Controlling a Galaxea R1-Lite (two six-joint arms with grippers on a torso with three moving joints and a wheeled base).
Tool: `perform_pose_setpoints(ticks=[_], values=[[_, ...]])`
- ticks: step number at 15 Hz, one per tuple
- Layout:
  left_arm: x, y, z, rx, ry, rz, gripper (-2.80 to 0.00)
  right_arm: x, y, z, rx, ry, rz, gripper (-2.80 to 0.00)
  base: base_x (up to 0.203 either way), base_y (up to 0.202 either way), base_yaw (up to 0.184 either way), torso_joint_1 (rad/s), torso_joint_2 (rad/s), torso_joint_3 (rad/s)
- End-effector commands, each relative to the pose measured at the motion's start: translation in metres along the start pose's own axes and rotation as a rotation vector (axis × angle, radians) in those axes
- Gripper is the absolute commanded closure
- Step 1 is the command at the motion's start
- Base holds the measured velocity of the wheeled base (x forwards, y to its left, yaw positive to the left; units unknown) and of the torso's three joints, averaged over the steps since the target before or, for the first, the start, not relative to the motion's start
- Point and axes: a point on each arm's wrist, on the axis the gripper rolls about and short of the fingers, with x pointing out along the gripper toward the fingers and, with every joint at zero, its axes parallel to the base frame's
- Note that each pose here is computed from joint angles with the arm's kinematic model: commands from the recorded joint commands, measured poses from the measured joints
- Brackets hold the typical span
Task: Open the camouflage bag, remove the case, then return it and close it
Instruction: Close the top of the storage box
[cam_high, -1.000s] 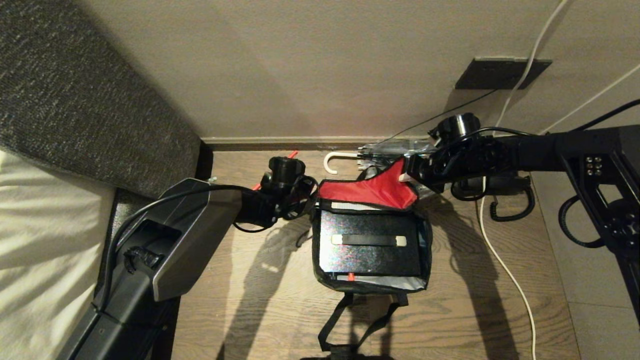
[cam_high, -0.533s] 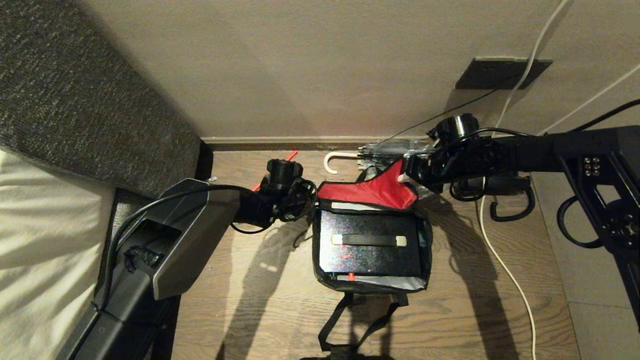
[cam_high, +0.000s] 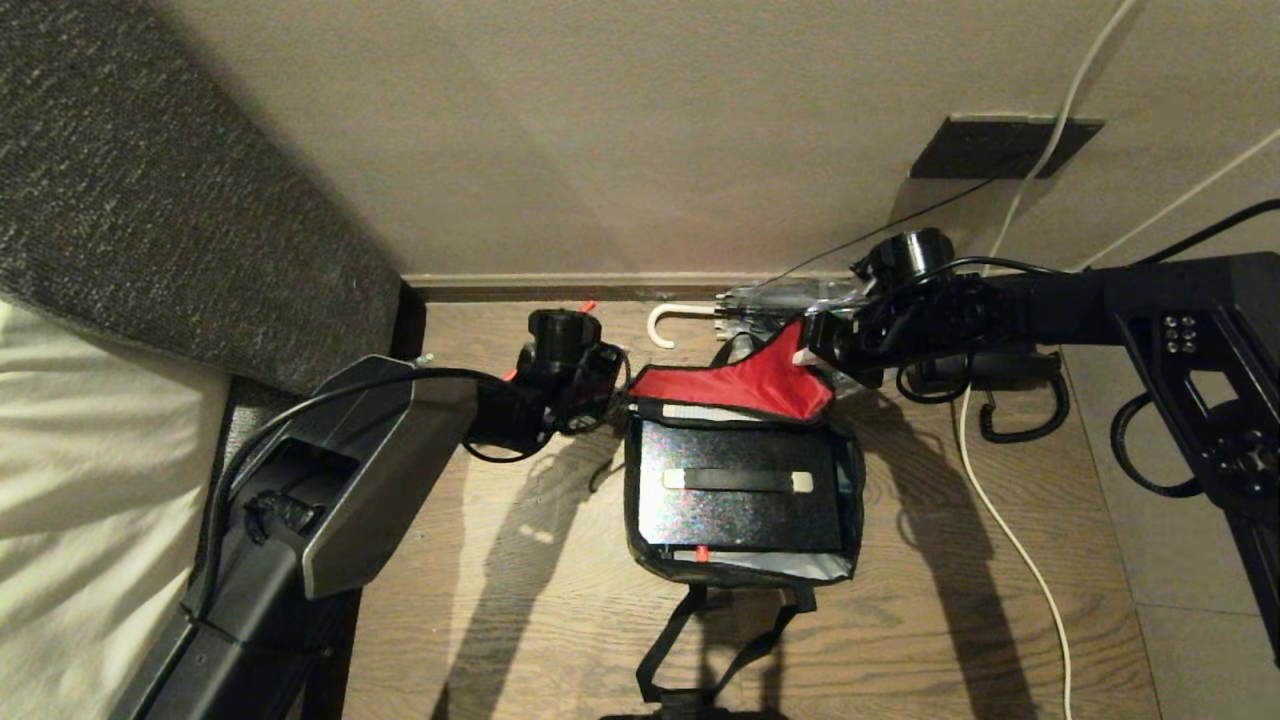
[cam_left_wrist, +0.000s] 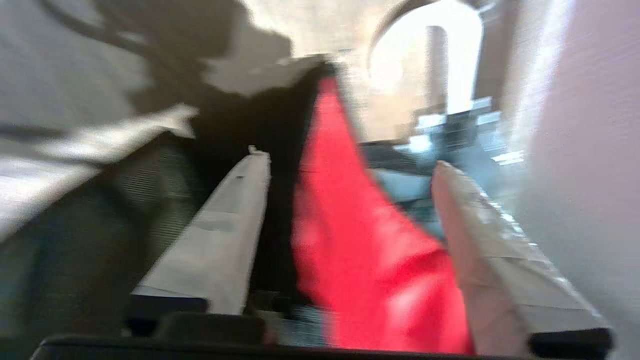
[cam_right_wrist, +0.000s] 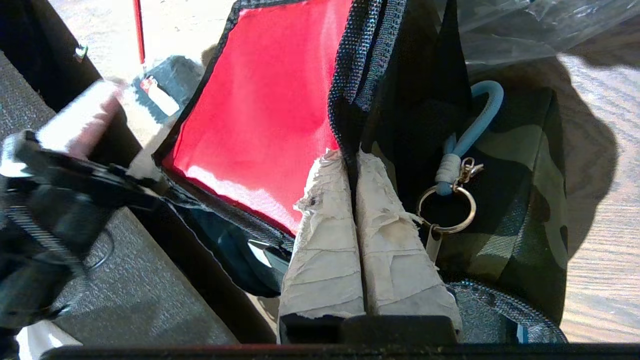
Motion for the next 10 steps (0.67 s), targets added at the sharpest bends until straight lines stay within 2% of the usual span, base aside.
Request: perform_pose_setpoints(ticks=[1,7,10], values=[[-0.0034,-0.0073,0.0014,-0.044,-0.003,-0.020,-2.80,0.0018,-0.0008,-0.0012,0.005,0.006,0.000,0.00,0.000,0.000,0.000,0.000,0.00,0.000],[-0.0045,-0.0093,-0.0055,-0.104,0.034,-0.020,-2.80,0.0024,-0.0012,-0.0015,0.004,0.007,-0.001,0.00,0.000,0.000,0.000,0.000,0.00,0.000],[-0.0031,-0.0079,-0.0079,-0.158,0.068,-0.027,-2.80,0.0028,-0.0014,-0.0015,0.004,0.007,-0.001,0.00,0.000,0.000,0.000,0.000,0.00,0.000]])
